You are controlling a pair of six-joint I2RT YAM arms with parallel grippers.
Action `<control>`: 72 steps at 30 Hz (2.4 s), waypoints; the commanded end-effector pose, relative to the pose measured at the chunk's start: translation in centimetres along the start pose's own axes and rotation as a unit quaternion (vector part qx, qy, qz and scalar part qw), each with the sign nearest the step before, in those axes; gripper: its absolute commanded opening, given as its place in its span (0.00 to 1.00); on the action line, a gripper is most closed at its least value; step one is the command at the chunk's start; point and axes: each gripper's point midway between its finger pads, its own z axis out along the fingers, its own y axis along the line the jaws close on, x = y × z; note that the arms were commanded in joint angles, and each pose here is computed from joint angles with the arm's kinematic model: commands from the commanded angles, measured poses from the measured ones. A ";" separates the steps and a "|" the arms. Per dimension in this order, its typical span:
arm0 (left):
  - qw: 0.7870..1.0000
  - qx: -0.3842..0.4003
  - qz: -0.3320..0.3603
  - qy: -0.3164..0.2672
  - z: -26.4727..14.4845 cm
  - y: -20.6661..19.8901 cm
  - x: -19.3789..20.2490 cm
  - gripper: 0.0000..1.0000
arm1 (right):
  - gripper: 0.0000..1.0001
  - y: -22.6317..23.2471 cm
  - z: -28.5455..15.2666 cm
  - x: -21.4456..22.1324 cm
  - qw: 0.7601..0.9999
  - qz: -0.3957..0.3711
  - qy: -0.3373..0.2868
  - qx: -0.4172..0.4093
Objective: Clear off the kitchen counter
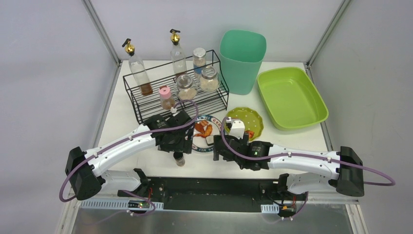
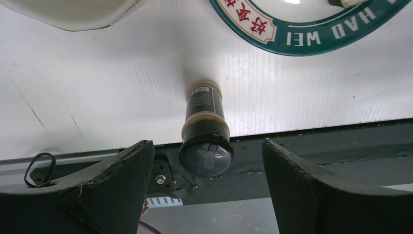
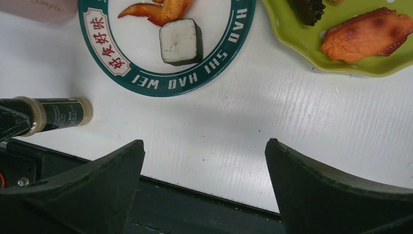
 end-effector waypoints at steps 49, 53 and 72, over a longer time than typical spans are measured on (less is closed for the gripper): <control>0.993 -0.020 0.023 -0.116 -10.4 2.0 -9.8 0.00 | 0.99 -0.5 0.6 2.2 1.000 0.013 0.022 -0.003; 0.991 -0.019 0.001 -0.129 -11.6 3.7 -12.1 0.00 | 0.99 -0.4 0.5 2.3 1.000 0.014 0.024 -0.005; 0.980 -0.079 -0.145 -0.107 -10.1 13.2 -18.0 0.00 | 0.99 0.0 0.2 3.3 0.999 0.013 0.035 -0.032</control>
